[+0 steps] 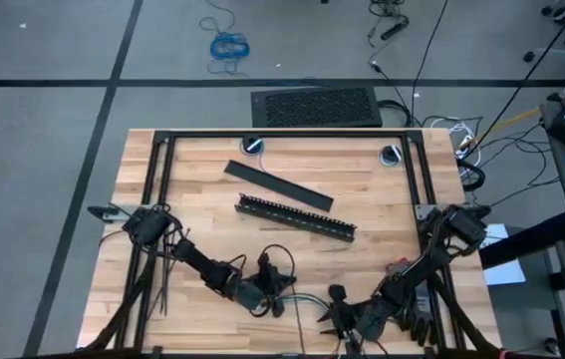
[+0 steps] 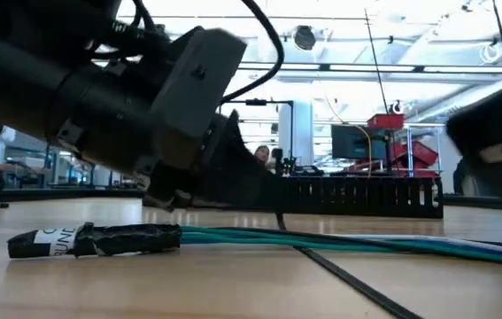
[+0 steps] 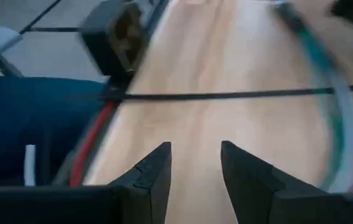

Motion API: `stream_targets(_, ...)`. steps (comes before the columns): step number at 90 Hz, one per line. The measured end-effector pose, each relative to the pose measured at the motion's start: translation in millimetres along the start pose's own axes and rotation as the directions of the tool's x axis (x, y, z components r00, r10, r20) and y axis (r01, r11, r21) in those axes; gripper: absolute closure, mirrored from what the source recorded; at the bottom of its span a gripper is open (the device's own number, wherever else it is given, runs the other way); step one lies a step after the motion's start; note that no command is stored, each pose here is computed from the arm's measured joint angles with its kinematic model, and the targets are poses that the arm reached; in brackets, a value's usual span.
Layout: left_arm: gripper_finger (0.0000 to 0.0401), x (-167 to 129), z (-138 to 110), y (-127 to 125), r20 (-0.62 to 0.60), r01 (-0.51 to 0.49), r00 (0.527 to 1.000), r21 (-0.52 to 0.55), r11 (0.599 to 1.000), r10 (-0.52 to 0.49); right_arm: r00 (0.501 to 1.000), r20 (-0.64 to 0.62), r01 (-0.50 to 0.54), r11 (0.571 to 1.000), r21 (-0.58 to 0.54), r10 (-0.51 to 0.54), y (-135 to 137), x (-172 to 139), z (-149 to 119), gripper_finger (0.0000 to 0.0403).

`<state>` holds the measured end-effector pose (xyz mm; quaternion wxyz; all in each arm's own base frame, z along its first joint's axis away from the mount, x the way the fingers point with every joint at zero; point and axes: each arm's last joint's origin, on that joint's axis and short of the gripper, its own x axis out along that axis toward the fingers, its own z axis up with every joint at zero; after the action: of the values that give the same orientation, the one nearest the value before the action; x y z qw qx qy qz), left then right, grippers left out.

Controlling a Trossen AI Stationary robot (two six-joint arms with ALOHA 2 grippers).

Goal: Ziptie cables
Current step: Wrap the cable wires with the black zip tie

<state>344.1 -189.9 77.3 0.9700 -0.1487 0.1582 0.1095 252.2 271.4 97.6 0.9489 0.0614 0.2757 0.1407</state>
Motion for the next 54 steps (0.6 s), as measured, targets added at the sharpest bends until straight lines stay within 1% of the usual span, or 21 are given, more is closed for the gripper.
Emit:
stream_targets(6, 0.0401, 0, 1, -1, 0.010, -0.010, 1.000, -0.007, 1.000, 0.010, 1.000, 0.018, -0.014, 1.000, -0.019, 0.014, 13, 6, 4, 0.0273)
stream_targets(11, 0.0401, 1, 2, -1, 0.017, -0.017, 1.000, -0.021, 1.000, 0.018, 1.000, 0.015, 0.005, 0.999, -0.051, -0.004, 21, 10, 7, 0.0273)
stream_targets(23, 0.0401, 1, 2, 0, 0.028, -0.044, 0.999, -0.081, 0.996, 0.046, 0.993, -0.033, 0.109, 0.984, -0.143, -0.115, 32, 14, 14, 0.0273)
stream_targets(32, 0.0401, 1, 2, 0, 0.031, -0.047, 0.998, -0.091, 0.995, 0.050, 0.984, -0.058, 0.153, 0.971, -0.185, -0.166, 38, 12, 19, 0.0273)
stream_targets(47, 0.0401, -1, 1, -2, 0.019, -0.026, 0.999, -0.080, 0.996, 0.027, 0.984, -0.074, 0.139, 0.962, -0.237, -0.161, 47, 8, 15, 0.0273)
stream_targets(54, 0.0401, -1, 0, -3, 0.010, -0.011, 1.000, -0.074, 0.997, 0.011, 0.981, -0.088, 0.146, 0.954, -0.262, -0.175, 49, 5, 11, 0.0273)
